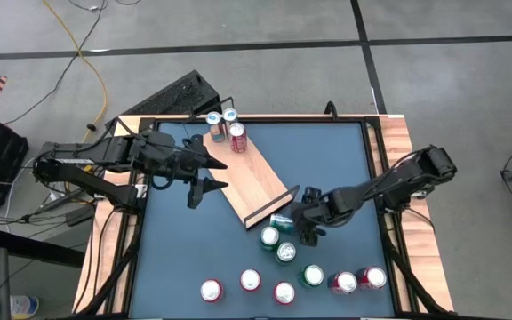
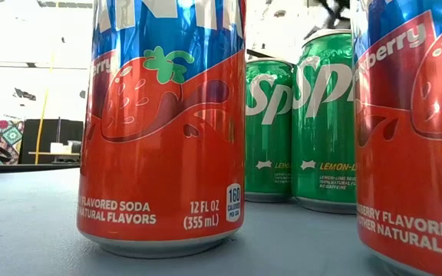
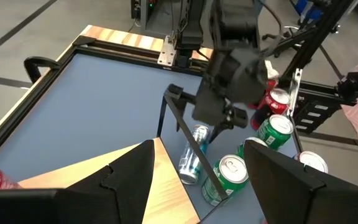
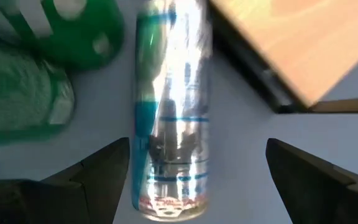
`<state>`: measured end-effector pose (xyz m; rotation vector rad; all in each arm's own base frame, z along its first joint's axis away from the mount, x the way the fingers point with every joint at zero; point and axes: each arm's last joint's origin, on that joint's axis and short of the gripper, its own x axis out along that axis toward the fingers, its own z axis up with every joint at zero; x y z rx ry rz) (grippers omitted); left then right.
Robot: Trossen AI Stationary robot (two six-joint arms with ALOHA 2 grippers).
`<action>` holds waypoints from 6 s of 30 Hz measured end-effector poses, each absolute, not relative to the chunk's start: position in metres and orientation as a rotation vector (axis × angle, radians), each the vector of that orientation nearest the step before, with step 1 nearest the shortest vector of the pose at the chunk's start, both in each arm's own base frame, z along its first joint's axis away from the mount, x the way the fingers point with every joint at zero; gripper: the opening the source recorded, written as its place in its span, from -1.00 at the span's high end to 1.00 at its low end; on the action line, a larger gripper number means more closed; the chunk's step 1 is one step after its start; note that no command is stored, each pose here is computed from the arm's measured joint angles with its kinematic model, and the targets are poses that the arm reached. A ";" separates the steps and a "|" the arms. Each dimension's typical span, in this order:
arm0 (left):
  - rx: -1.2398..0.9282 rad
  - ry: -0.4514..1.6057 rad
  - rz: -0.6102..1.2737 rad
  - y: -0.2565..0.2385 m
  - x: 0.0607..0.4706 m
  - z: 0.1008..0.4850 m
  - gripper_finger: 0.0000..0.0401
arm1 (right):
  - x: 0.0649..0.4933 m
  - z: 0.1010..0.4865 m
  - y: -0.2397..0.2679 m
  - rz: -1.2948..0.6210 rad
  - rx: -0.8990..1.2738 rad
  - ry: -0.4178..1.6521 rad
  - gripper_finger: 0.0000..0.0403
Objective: Place canned beverage on shelf
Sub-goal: Put the blue soda can on the shelf aligned with the other blue soda cans
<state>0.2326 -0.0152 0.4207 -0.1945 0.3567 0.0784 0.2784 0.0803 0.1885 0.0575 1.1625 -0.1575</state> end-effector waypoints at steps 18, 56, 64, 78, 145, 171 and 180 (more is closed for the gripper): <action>-0.192 0.375 0.083 -0.015 0.232 0.419 -0.17 | 0.275 0.171 0.087 -0.169 0.082 1.287 0.27; 0.006 0.291 0.074 -0.018 0.277 0.411 -0.17 | 0.215 0.333 0.073 -0.183 0.244 0.947 0.30; 0.118 0.228 -0.036 -0.023 0.299 0.407 -0.32 | 0.239 0.367 0.060 -0.234 0.113 0.880 0.27; 0.273 0.395 0.043 -0.021 0.307 0.387 -0.56 | 0.285 0.364 0.042 -0.243 -0.026 0.934 0.26; 0.116 0.987 0.114 0.017 0.331 0.350 -0.16 | 0.381 0.358 0.037 -0.266 -0.514 1.083 0.21; 0.080 0.769 0.133 0.018 0.339 0.369 -0.14 | 0.274 0.465 0.033 -0.319 -0.246 0.727 -0.29; 0.033 0.348 0.045 0.015 0.321 0.430 -0.14 | 0.215 0.521 0.040 -0.248 -0.129 0.356 -0.29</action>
